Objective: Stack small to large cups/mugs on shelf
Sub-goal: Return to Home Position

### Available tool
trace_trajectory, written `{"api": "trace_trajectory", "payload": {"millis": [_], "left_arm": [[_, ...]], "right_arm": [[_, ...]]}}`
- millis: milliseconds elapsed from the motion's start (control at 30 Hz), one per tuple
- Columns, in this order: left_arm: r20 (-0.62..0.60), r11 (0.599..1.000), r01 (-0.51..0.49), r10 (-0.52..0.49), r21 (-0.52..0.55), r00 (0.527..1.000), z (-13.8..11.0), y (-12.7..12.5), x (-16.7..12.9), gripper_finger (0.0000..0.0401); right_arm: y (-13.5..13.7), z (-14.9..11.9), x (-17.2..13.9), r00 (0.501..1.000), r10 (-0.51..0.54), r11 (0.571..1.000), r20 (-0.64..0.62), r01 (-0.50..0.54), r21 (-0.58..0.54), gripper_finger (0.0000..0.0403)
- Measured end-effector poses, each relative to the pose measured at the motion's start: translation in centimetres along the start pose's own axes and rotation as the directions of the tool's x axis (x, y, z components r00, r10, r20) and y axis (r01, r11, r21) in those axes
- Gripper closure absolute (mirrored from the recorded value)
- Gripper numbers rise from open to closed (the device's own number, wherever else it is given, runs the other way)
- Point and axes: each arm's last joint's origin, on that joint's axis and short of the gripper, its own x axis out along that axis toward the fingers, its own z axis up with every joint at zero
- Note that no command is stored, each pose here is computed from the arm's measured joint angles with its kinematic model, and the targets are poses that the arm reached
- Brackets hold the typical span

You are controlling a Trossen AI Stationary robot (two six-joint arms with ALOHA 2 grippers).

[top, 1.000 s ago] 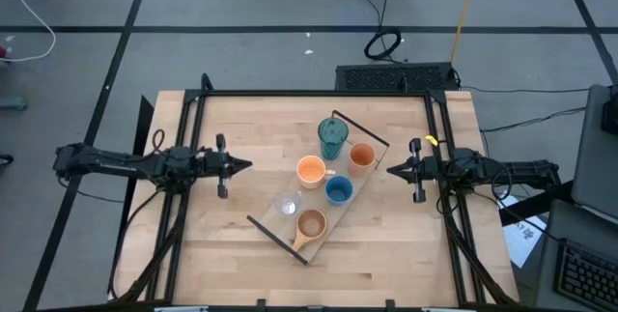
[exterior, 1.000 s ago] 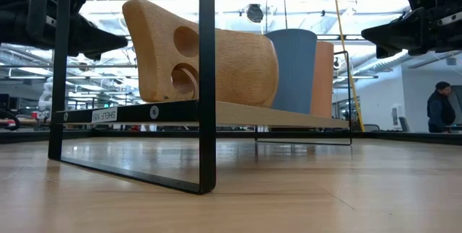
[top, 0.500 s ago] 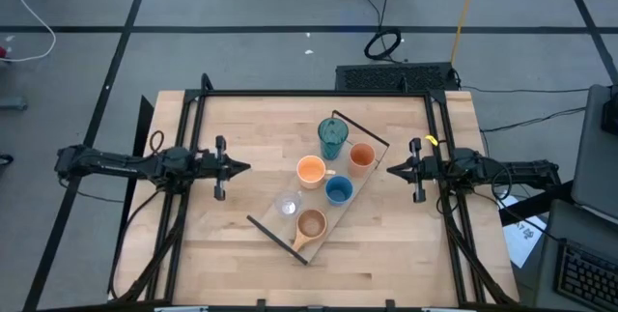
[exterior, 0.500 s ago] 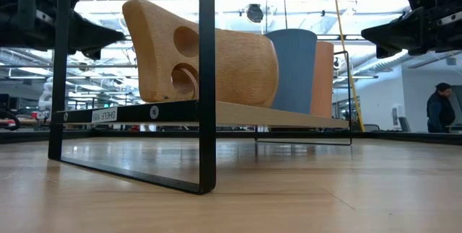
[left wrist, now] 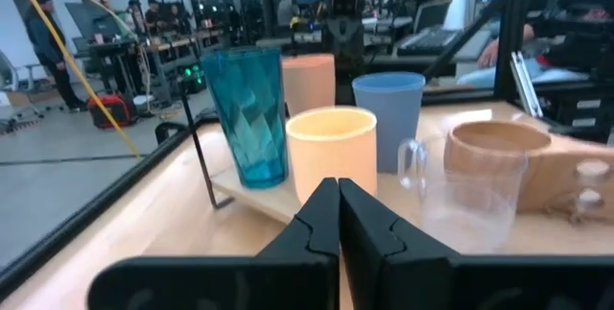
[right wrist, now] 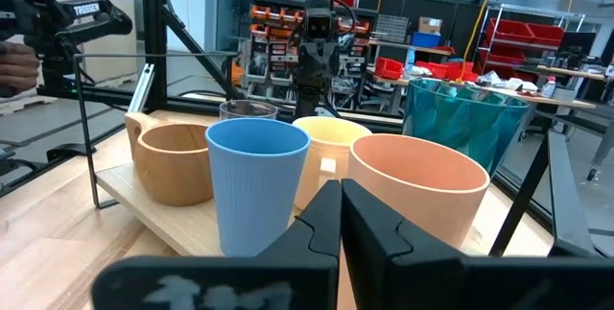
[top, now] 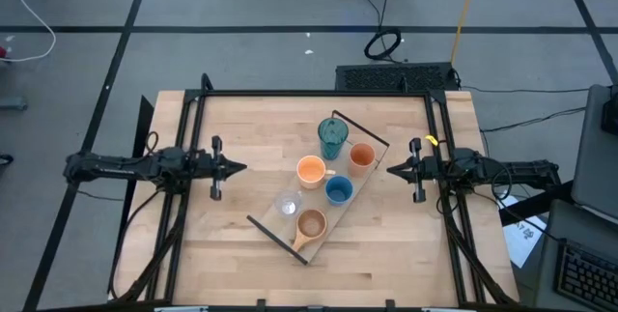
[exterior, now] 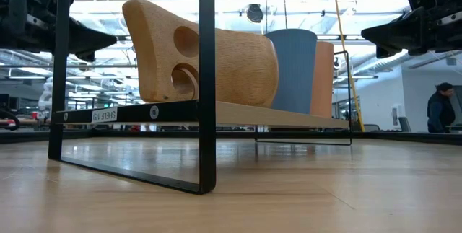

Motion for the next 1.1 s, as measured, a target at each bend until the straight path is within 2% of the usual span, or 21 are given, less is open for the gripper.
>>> {"api": "trace_trajectory", "payload": {"millis": [200, 1100], "left_arm": [[-0.029, 1.000, -0.005, 0.005, -0.018, 1.000, -0.34, 0.02, -0.39, 0.0391], [-0.022, 1.000, 0.001, -0.002, -0.013, 1.000, -0.31, 0.03, -0.76, 0.0393]], "right_arm": [[0.00, 0.00, 0.00, 1.000, 0.000, 1.000, 0.000, 0.000, 0.000, 0.0403], [0.00, -0.01, 0.00, 1.000, 0.000, 1.000, -0.001, 0.000, 0.000, 0.0403]]}}
